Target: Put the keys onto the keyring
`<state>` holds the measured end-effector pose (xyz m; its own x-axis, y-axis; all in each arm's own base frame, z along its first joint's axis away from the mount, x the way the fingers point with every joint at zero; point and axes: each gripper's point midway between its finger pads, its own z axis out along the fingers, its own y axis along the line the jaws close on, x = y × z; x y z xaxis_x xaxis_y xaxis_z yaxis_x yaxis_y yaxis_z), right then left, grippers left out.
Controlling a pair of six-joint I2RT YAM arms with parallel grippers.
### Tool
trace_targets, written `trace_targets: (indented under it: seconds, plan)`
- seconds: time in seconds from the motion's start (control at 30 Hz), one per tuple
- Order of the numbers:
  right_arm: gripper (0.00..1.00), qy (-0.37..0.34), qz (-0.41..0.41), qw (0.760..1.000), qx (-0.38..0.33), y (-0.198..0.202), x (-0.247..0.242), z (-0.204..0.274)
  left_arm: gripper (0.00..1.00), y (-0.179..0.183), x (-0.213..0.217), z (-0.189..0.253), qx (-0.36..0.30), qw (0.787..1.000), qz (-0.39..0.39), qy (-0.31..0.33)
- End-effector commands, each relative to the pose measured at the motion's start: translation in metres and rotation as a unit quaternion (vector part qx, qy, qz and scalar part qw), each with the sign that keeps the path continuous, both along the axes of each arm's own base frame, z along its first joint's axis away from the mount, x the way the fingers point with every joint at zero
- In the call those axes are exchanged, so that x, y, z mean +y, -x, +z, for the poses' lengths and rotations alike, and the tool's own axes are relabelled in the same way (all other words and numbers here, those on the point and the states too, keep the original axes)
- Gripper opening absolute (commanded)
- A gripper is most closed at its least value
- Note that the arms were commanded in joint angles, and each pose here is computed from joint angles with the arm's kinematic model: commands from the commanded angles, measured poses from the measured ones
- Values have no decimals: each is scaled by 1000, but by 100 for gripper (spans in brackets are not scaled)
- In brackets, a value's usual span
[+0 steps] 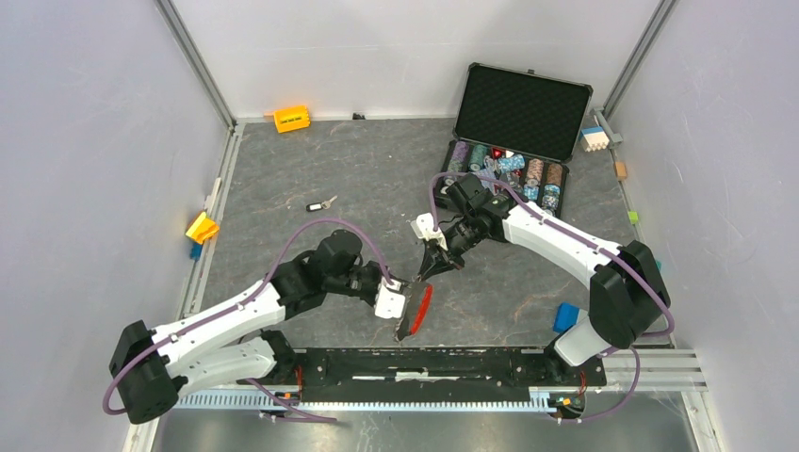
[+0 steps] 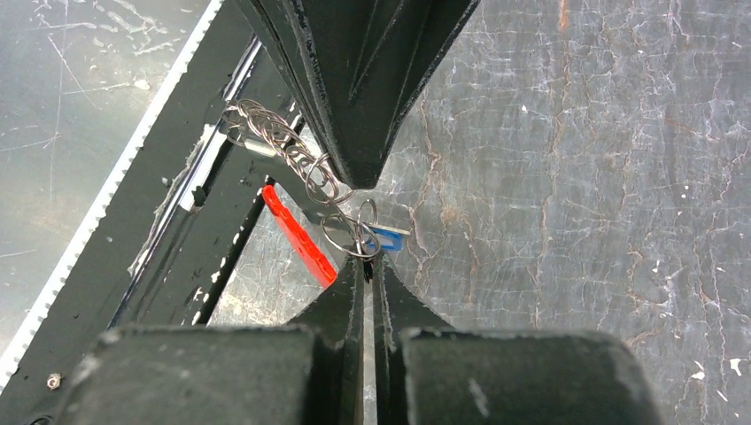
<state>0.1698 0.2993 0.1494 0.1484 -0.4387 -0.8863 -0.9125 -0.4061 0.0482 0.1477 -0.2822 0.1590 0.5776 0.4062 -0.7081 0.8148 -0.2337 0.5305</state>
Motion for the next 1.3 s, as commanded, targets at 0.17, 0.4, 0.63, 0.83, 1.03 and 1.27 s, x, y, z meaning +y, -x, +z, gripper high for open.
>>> trace_targets:
  seconds: [0.17,0.4,0.63,0.83,1.03,1.27]
  plan:
    - [0,-23,3,1000,-8,-1,6,13,2,13,-12,25,22,998,-35,49]
    - [0,-23,3,1000,-9,1,5,13,2,14,-16,20,29,998,-47,44]
    - [0,-22,3,1000,-12,2,4,11,2,14,-20,22,38,997,-46,52]
    - [0,-18,4,1000,-14,3,1,7,2,12,-19,31,45,995,-40,76]
    - [0,-19,3,1000,-15,2,3,9,2,17,-16,32,55,994,-50,83]
    - [0,-25,3,1000,-10,3,4,12,2,22,-20,23,71,992,-69,77]
